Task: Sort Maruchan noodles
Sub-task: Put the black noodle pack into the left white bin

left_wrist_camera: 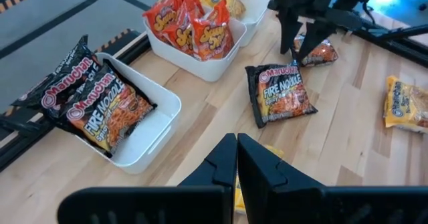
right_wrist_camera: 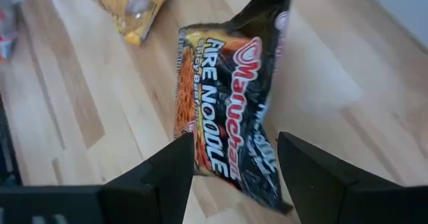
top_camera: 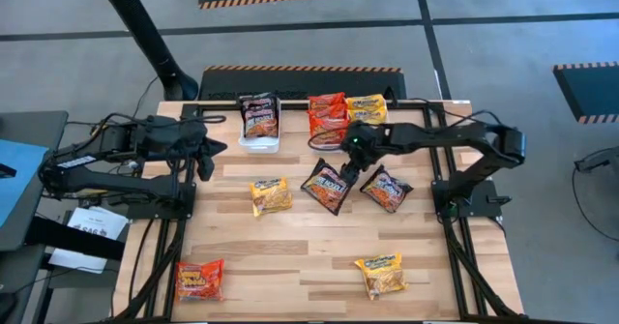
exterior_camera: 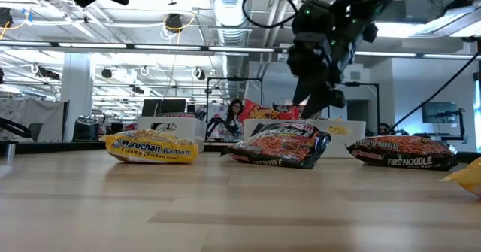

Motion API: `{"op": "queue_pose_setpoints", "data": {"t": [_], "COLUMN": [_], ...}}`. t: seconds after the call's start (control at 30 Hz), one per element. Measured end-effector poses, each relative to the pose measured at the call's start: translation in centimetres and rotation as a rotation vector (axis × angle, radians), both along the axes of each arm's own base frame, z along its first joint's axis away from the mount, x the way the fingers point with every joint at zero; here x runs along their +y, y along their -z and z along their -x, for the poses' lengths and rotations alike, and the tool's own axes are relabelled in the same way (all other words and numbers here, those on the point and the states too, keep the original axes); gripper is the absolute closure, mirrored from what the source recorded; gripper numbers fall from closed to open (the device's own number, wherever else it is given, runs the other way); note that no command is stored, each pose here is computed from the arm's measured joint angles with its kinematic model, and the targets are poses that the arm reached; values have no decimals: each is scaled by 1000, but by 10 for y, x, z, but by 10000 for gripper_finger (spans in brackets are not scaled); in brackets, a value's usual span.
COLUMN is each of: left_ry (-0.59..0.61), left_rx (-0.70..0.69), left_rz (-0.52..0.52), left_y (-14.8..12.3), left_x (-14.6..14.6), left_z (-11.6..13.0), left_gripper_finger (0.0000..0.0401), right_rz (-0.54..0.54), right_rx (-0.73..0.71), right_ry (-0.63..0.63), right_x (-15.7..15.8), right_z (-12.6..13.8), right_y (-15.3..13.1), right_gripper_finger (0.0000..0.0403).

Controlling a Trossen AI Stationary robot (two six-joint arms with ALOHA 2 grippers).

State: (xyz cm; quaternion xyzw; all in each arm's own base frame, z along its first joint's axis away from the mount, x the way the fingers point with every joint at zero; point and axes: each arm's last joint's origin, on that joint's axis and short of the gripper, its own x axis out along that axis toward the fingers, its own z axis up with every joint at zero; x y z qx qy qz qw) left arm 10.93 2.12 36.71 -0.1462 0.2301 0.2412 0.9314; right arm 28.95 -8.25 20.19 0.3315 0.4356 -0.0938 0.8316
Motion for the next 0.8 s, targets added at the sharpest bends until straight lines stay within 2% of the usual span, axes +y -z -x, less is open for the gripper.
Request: {"op": "queue_pose_setpoints", "data": {"t": [0.43, 0.6, 0.7, 0.8], "left_ry": [0, -1, -1, -13], "left_rx": [9, 9, 9, 11], "left_rz": [1, 1, 1, -7], "left_y": [1, 1, 1, 1], "left_x": [0, 0, 0, 0], "left_z": [0, 0, 0, 0], "left_gripper_finger": [401, 401, 401, 401], "right_rz": [-28, -73, -79, -90], "right_rx": [81, 63, 63, 58], "right_ry": [-15, -59, -65, -65], "right_x": [-2, 2, 5, 10], "right_z": [-21, -28, -29, -32], "right_y": [46, 50, 50, 48], "right_gripper_finger": [164, 169, 192, 242]}}
